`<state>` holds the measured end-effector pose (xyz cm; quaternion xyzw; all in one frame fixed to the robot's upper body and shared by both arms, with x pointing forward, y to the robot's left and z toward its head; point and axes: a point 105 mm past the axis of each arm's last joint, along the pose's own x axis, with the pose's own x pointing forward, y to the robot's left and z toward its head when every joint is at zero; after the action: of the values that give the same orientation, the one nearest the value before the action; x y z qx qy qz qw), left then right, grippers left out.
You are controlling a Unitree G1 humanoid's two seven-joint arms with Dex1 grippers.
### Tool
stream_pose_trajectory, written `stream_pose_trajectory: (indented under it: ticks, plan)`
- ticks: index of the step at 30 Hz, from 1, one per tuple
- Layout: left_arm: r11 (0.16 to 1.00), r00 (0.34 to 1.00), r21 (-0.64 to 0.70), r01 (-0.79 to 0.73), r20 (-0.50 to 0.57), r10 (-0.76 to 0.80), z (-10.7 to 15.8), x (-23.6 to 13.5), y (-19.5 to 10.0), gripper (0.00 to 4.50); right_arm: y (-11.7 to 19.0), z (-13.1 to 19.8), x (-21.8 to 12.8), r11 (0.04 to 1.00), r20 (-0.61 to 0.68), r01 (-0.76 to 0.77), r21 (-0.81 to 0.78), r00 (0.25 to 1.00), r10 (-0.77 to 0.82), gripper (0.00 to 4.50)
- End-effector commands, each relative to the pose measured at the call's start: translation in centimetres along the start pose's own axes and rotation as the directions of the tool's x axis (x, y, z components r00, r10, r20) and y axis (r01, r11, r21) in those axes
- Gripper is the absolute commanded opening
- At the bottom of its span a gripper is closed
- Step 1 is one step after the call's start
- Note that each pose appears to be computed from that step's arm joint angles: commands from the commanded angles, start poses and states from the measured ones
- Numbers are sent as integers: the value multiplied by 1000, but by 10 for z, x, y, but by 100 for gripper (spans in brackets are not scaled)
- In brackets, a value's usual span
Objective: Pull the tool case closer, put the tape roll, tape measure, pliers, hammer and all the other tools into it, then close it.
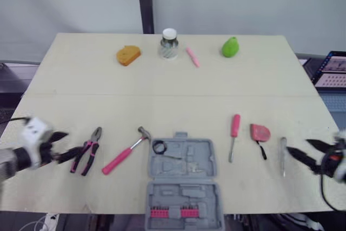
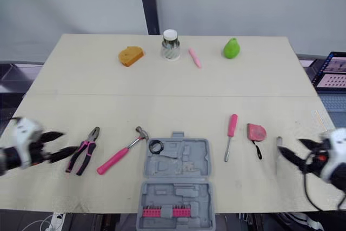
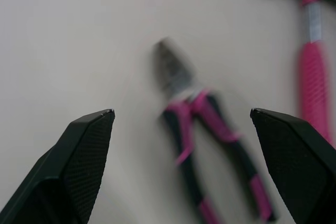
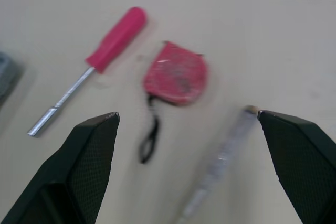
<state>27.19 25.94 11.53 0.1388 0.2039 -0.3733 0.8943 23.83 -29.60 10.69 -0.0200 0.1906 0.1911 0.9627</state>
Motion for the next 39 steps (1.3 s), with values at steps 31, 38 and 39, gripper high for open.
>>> stream_pose_trajectory:
  ticks: [31, 38, 39]
  plan:
    - [687, 696, 449, 571, 179, -696, 113, 121, -161, 445, -3, -49, 49, 978, -114, 203, -40, 972, -207, 450]
    - [687, 693, 451, 569, 186, -696, 115, 122, -164, 445, 3, -47, 64, 984, -102, 175, -29, 979, -177, 450]
    - [688, 693, 450, 570, 186, -696, 115, 122, -164, 445, 3, -47, 64, 985, -101, 172, -28, 980, -174, 450]
